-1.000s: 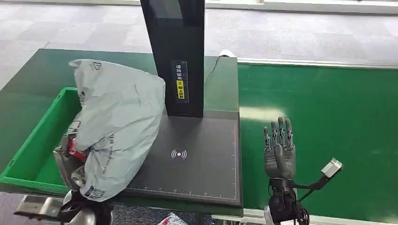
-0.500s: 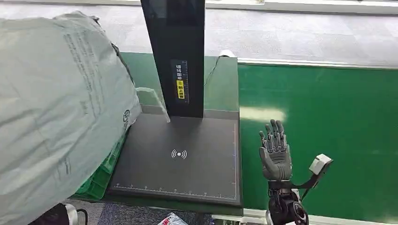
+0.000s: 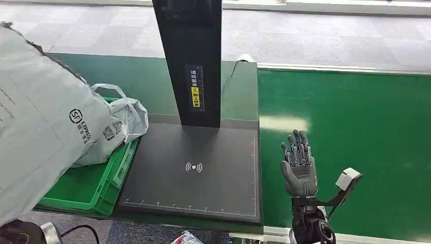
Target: Moved the parcel from conveyor to table for the left to box.
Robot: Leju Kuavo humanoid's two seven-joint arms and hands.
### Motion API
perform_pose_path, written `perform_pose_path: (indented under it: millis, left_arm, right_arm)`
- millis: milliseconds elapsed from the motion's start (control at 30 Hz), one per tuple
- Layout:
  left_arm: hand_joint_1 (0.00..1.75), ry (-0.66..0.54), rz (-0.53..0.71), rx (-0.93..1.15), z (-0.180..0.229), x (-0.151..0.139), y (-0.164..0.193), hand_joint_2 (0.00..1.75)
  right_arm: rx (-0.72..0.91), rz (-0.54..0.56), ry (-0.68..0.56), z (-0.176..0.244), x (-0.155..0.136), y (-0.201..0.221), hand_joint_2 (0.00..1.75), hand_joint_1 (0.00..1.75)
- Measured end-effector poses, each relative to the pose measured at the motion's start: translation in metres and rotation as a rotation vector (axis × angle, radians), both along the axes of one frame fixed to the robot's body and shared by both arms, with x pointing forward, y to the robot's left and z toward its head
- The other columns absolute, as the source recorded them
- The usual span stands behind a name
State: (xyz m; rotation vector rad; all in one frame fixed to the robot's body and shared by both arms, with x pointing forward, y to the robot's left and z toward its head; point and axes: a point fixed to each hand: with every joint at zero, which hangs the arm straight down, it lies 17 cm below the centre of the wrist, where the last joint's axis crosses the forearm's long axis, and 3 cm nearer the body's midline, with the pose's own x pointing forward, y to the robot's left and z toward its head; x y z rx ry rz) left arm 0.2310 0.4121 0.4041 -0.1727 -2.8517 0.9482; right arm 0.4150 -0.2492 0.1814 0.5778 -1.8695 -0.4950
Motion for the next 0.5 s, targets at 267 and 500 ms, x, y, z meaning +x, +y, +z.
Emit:
perform_pose_path:
  millis: [267, 500]
  left_arm:
    - [1.75, 0.071, 0.215, 0.002, -0.006, -0.016, 0.034, 1.75]
    - [1.75, 0.146, 0.355, 0.025, -0.005, -0.017, 0.041, 1.75]
  right_arm:
    - [-0.002, 0.002, 0.000, 0.000, -0.002, 0.000, 1.75, 0.00]
    - [-0.005, 0.007, 0.008, -0.002, -0.003, 0.001, 1.75, 0.00]
